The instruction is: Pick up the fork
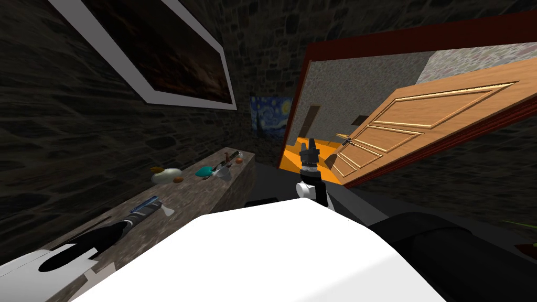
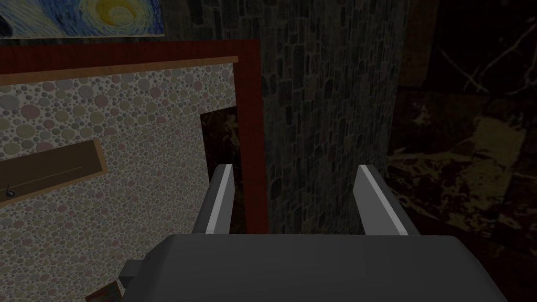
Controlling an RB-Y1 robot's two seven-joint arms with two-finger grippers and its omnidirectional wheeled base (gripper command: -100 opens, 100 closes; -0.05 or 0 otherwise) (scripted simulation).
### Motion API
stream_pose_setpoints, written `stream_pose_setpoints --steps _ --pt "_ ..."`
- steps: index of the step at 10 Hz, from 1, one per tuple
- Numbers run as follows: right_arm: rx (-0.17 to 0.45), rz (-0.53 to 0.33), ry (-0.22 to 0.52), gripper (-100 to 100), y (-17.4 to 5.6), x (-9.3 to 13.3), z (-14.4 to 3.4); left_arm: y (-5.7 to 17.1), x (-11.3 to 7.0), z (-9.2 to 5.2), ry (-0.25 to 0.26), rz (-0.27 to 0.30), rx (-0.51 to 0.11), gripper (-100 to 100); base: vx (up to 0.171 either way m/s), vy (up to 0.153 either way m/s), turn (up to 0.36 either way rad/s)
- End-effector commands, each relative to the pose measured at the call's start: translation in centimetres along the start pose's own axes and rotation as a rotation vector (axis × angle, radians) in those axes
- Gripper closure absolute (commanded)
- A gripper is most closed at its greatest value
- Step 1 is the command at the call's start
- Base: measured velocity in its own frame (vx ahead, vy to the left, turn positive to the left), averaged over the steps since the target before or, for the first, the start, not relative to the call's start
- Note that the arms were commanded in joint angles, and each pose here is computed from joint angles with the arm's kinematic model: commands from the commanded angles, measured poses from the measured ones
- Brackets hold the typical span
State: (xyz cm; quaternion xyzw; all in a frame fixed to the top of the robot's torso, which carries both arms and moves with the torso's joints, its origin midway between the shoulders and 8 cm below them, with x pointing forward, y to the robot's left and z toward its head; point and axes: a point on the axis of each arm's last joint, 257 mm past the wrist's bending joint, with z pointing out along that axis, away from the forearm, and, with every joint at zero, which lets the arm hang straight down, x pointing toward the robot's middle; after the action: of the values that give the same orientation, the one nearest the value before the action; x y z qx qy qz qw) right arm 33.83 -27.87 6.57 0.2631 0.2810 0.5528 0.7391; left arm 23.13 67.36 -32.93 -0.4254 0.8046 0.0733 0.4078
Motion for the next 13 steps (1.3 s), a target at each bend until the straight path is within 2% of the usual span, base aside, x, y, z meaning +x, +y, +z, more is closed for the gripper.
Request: stream_pose_setpoints --steps 1,2,3,4,8,13 --pt "0.0 0.0 0.0 0 0.0 0.0 0.0 0.0 0.0 0.0 0.0 0.0 0.0 100 0.0 0.0 0.0" --pt "0.0 0.0 0.0 0 0.0 0.0 0.0 0.0 0.0 0.0 0.0 0.0 0.0 100 0.0 0.0 0.0" --pt "0.0 0.0 0.0 0 0.0 0.0 0.0 0.0 0.0 0.0 0.0 0.0 0.0 0 0.0 0.0 0.0" --pt "0.0 0.0 0.0 0 0.0 0.0 0.0 0.7 -0.9 0.0 -0.006 0.0 0.006 -100 0.021 -0.028 -0.06" --pt "0.0 0.0 0.0 0 0.0 0.0 0.0 3.1 -2.8 -0.2 -0.013 0.005 -0.005 -100 0.021 -0.046 -0.036" --pt "0.0 0.0 0.0 0 0.0 0.0 0.0 7.3 -6.7 -1.1 -0.024 0.023 -0.034 -100 -0.001 -0.044 -0.024"
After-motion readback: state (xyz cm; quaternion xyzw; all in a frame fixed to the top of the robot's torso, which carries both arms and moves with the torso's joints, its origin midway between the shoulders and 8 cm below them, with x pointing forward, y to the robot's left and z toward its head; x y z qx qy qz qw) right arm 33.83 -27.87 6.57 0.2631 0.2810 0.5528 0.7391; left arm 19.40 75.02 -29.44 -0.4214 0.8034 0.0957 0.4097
